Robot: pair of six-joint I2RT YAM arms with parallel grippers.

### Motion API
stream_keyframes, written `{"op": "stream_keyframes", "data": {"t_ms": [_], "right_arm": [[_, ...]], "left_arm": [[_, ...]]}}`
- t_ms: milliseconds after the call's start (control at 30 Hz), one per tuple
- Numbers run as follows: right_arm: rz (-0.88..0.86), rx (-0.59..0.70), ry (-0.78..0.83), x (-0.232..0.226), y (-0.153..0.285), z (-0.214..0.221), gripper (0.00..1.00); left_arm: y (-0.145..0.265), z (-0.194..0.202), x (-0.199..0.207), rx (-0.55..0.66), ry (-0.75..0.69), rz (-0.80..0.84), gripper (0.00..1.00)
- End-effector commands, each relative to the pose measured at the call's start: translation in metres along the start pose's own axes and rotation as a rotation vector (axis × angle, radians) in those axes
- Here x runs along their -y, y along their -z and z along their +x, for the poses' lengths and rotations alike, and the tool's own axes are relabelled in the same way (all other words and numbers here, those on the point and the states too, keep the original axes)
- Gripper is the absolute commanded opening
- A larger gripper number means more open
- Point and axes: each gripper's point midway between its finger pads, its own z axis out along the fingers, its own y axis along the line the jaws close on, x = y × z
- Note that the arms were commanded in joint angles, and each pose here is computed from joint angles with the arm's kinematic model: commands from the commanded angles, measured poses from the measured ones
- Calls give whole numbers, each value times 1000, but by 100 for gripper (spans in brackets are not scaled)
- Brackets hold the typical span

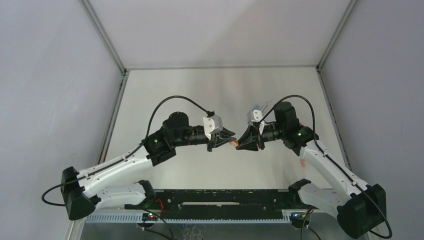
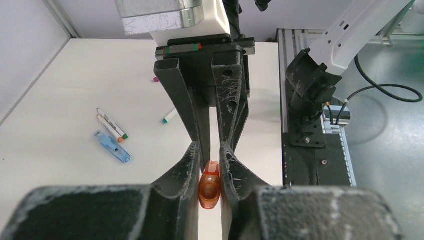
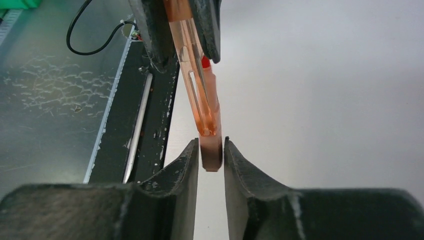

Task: Insert the pens into the pen caps
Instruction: Insert the pen cap onto the pen.

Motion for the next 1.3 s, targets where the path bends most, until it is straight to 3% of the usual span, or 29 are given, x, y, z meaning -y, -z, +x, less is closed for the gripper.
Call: {"op": "stream_keyframes", "data": {"t_ms": [0, 267, 433, 1267], "right_arm": [[-17, 20, 22, -3, -2, -6, 27], [-34, 31, 42, -8, 1, -10, 10], [-43, 36, 48, -10, 3, -13, 6], [-49, 56, 43, -13, 8, -21, 3]], "left_arm": [[2, -41, -1, 106, -20, -10, 0], [0, -36, -1, 97, 14, -9, 0], [-2, -31, 0, 82, 35, 21, 0], [-18, 0, -2, 36, 149, 62, 0]]}}
